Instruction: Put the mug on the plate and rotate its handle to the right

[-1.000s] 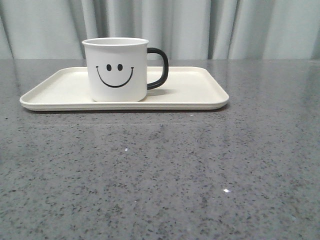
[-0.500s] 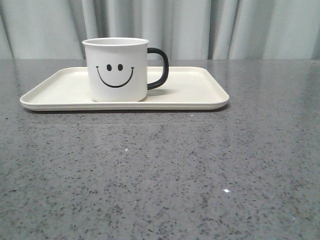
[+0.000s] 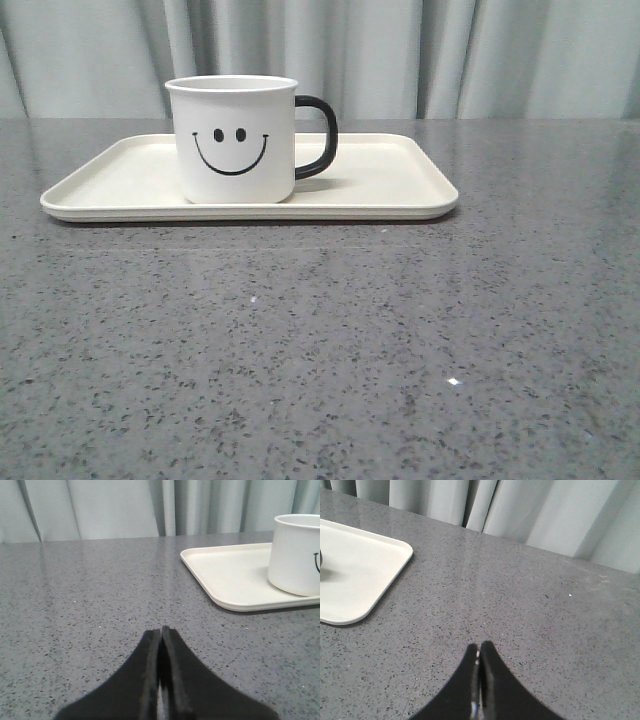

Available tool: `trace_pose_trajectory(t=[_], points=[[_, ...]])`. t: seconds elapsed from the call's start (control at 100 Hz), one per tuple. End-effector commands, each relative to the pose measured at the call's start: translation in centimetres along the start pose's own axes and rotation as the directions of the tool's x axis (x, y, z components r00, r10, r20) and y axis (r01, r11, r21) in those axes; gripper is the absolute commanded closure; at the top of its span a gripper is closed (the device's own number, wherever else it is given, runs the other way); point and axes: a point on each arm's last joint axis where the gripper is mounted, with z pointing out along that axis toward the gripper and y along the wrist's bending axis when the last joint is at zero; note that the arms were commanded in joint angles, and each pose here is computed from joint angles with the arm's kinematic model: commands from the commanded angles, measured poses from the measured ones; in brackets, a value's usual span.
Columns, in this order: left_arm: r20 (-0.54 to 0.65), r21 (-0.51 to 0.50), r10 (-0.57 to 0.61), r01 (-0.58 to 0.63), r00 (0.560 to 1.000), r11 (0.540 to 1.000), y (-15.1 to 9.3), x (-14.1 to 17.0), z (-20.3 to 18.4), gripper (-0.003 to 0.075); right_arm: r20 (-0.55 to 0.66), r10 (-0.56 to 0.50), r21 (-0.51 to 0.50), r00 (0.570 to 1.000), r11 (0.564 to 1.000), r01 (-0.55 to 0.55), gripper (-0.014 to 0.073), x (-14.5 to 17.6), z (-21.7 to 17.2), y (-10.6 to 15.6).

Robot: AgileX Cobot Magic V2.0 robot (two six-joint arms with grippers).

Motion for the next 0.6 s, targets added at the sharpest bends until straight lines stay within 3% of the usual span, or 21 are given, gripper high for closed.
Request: trace_pose_trajectory(t=[0.0,0.15,0.59], points=[[0.085,-0.018,-0.006,0.007,0.996,1.0,0.07,-0.73,0.03,0.074,0.096,0.005,0.03,0.995,1.0,-0.008,0.066,-1.41,-0.38,-0.35],[0.114,-0.061,-0.008,0.015,0.993,0.998,0.32,-0.67,-0.24,0.074,0.096,0.005,0.03,0.995,1.0,-0.008,0.066,-1.41,-0.38,-0.35],[0.123,-0.064,-0.002,0.01,0.992,0.998,0.33,-0.72,-0.31,0.074,0.094,0.005,0.029,0.996,1.0,-0.008,0.066,-1.4,-0.35,-0.35]])
